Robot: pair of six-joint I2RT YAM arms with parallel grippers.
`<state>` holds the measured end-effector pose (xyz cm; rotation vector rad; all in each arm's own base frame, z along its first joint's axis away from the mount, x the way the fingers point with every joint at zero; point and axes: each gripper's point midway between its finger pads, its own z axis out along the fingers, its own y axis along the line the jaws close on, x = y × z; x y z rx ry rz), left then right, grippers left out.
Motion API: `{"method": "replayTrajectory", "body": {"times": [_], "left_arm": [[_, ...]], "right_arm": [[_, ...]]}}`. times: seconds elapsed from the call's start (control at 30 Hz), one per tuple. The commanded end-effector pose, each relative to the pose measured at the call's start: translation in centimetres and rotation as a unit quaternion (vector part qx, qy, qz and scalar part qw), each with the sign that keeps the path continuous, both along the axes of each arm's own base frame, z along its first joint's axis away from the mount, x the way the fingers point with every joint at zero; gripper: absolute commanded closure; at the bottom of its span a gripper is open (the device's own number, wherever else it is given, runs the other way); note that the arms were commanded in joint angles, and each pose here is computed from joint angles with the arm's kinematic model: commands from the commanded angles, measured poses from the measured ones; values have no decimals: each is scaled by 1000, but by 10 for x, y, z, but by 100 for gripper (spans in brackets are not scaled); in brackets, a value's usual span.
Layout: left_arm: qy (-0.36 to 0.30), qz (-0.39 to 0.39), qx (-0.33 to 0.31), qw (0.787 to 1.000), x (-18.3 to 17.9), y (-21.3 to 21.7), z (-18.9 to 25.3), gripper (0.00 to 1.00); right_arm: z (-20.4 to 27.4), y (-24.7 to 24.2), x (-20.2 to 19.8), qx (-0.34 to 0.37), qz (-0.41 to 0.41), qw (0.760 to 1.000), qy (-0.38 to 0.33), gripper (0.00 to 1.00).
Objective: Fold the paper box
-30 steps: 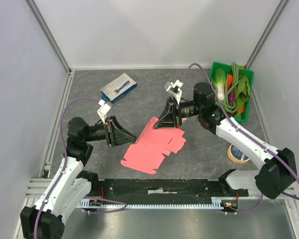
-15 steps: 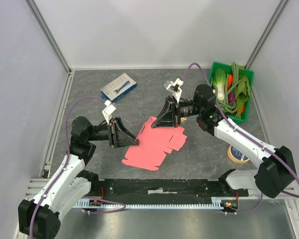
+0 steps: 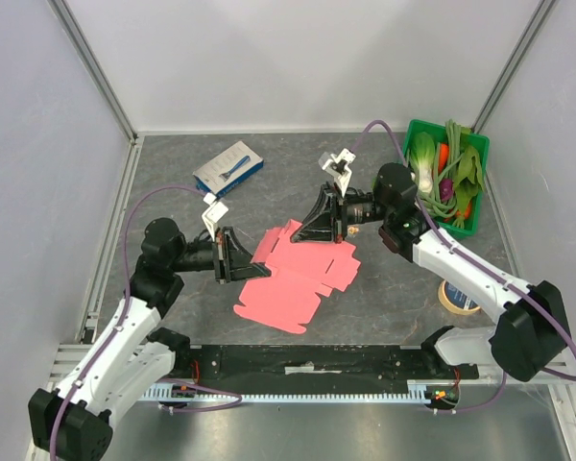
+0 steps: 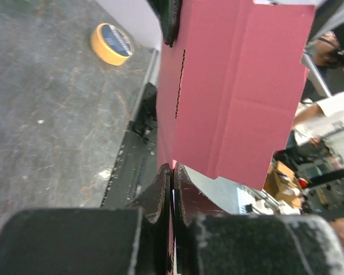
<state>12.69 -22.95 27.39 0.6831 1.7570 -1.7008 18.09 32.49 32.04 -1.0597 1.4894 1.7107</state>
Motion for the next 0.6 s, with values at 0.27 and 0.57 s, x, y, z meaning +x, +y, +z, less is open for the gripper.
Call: {"method": "replayTrajectory", "body": {"times": [0.27, 0.57], "left_arm": [[-78, 198, 73, 974, 37, 28, 4, 35], [-88, 213, 42, 972, 48, 25, 29, 37]], "right_arm": [[-50, -5, 23, -119, -71, 990, -13, 100], [-77, 2, 29, -157, -85, 984, -9, 100]]}}
